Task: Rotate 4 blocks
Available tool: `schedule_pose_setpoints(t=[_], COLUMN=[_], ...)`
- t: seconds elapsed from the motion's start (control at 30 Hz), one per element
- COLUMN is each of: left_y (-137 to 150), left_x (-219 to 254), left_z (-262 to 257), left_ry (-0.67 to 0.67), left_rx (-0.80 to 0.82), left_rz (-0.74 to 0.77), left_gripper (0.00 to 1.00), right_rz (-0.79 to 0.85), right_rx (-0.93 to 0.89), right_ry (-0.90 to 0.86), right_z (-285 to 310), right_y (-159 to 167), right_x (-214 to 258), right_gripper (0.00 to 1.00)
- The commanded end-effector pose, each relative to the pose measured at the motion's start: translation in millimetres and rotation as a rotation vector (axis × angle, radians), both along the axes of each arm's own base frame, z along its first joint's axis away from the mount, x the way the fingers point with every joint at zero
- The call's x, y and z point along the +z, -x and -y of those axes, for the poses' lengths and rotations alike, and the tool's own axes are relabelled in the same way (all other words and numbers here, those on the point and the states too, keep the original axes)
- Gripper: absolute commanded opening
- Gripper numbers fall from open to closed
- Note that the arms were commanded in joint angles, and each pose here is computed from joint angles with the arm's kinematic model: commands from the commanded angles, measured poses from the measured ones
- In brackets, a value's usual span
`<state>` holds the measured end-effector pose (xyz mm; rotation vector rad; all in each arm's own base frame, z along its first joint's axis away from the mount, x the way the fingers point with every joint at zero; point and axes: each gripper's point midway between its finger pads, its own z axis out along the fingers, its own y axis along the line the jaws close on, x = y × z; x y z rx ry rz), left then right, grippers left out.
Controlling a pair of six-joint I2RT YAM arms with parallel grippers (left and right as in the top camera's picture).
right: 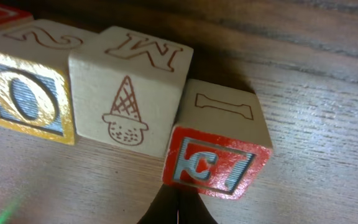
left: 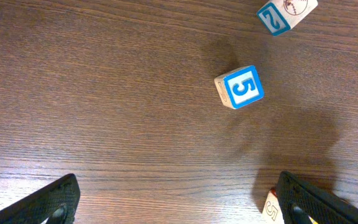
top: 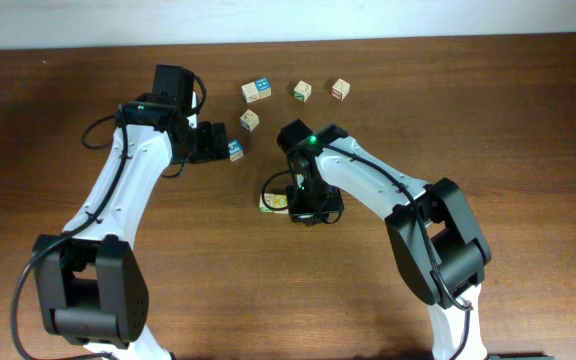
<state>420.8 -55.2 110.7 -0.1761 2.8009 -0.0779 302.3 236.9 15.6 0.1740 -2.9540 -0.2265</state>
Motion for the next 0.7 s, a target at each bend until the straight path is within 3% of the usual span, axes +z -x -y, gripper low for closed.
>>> schedule_pose_setpoints(t=[0.0,0.5,0.57,0.67], left_y=[-3,-3,-3,-3], left_x=[0,0,0,0], left_z=[1,1,1,1], left_ry=[0.006,0.006,0.006,0.006], left_rx=[0.005,0.005,0.005,0.005], left_rz=[0.002,0.002,0.002,0.002], left_gripper=[0.99,0.99,0.99,0.99], right_rz=[0.015,0.02,0.013,0.172], right_rx=[-0.007,-0.002,0.028,0.043], right_ry=[0.014,-0.014,-0.041,-0.07], right_z=[5,4,0,-8], right_y=[-3,-7,-7,-40], right_x=[0,1,12,59], right_gripper=[0.04,0.04,0.04,0.04])
